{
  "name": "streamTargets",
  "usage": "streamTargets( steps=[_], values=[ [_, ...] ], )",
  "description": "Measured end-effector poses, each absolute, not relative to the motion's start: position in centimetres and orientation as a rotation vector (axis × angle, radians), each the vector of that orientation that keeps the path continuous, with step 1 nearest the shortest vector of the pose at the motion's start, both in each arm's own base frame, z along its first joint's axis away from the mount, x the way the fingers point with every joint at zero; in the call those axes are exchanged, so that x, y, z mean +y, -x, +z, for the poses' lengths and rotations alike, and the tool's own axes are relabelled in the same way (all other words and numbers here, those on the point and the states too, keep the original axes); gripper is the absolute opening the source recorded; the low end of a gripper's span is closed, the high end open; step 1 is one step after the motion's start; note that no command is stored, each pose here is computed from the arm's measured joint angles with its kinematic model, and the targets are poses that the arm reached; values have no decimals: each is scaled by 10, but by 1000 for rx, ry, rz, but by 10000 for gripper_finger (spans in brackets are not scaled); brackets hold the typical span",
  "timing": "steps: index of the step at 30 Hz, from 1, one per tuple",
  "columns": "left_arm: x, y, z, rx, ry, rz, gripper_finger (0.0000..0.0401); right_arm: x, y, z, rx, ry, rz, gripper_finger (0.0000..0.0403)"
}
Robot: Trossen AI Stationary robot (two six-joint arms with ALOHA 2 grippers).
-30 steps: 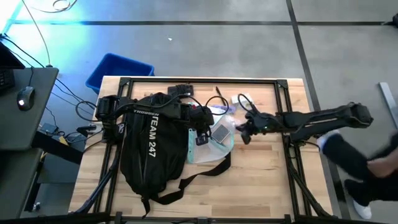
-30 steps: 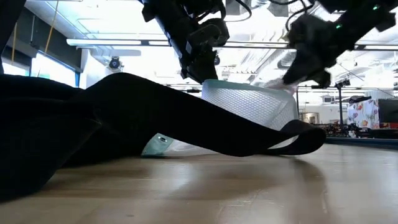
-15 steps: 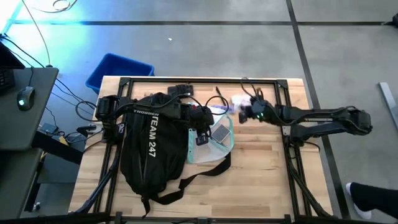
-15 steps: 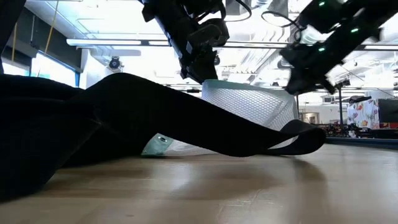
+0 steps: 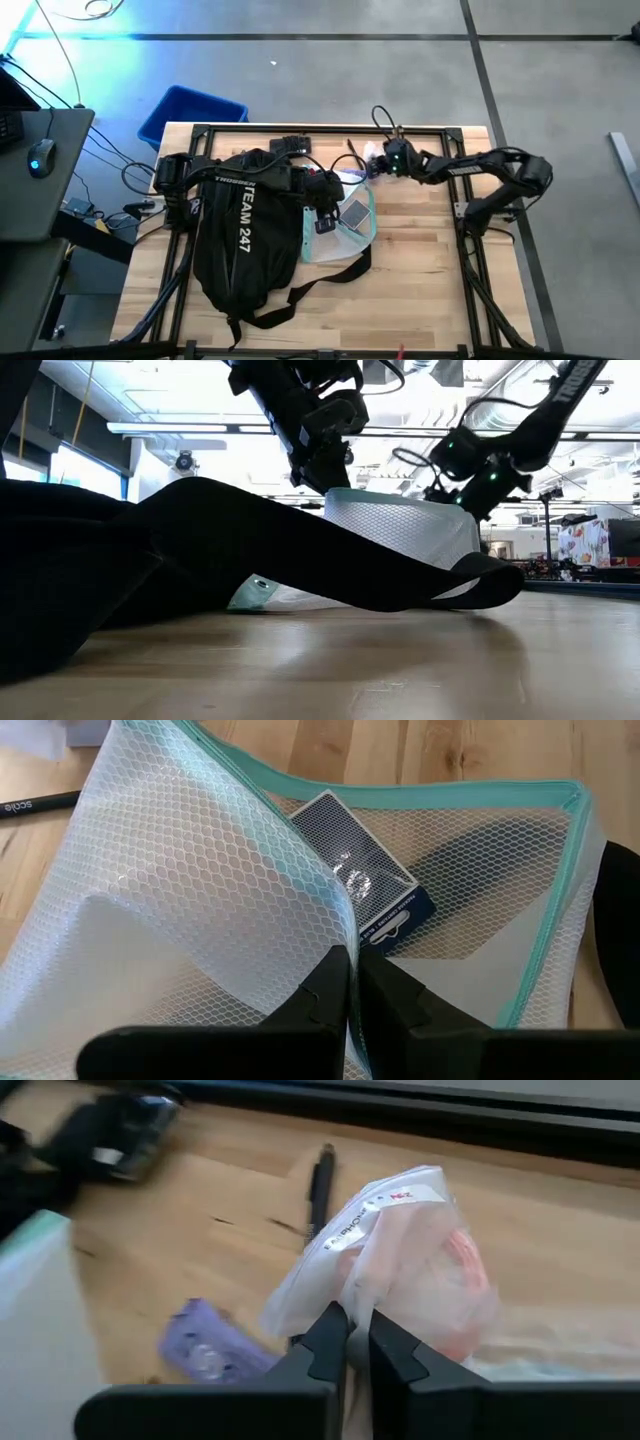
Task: Unpack backpack
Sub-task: Remove the pink earphones from the transparent zip bag, then remove the dark blue playing card from the transparent zip bag
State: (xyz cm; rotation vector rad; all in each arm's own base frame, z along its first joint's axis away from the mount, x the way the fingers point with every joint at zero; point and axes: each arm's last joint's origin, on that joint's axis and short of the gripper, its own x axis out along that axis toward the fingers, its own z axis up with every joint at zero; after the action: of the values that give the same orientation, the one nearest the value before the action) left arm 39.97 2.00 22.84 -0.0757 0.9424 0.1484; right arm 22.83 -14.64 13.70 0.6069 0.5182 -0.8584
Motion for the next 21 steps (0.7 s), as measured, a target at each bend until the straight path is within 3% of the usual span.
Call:
streamTargets(
  steps=[5,12,21],
  values=[
    [20,-400,228,943,79,142,0,-154,-234,152,473,-600,-815,90],
    [20,-400,228,944,79,141,0,-152,-239,202,392,-496,-692,200],
    [19,-400,228,944,83,135,0,-118,-234,234,418,-396,-590,226]
  ],
)
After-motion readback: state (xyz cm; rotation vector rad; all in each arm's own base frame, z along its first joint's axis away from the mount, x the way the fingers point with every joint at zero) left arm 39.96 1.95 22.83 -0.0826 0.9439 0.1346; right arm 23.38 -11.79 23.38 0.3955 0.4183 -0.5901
